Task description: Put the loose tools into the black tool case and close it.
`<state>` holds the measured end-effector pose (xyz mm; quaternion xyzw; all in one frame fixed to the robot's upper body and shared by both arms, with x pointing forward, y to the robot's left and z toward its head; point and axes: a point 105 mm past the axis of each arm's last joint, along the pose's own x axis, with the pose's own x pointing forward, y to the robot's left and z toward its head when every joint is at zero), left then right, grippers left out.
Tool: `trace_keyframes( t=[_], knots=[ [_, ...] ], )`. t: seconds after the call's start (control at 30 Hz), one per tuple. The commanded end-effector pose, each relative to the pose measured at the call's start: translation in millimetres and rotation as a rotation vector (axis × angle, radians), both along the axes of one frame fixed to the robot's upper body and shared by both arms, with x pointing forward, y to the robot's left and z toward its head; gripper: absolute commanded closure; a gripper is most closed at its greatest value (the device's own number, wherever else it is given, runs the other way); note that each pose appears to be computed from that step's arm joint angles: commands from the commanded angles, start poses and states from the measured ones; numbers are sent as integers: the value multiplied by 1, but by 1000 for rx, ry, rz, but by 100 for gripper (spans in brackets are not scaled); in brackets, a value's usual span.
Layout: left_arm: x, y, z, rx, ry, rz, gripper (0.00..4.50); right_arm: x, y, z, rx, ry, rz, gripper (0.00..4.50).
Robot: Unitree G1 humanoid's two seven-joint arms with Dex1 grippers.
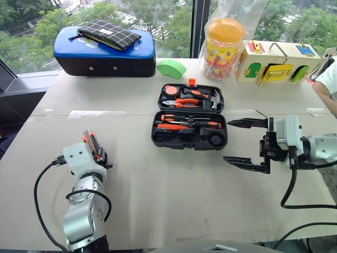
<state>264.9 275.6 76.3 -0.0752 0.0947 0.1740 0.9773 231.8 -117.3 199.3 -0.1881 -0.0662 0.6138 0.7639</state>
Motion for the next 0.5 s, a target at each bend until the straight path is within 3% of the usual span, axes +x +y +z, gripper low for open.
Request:
trace_keyframes(
  t=[0.03, 0.17, 0.27, 0.5],
  knots=[
    [25, -53, 59, -47, -246, -453, 280, -6, -1, 10, 3, -56, 3, 0],
    [35, -95, 81, -6, -254, -916, 280, -7, -8, 5, -6, -39, -44, 0],
    [58, -114, 78, 159, -108, -1299, 280, -10, -21, -4, -37, -10, -115, 0],
    [85, -121, 66, 589, 59, -1769, 280, -24, -59, -15, -96, 43, -307, 0]
  ],
)
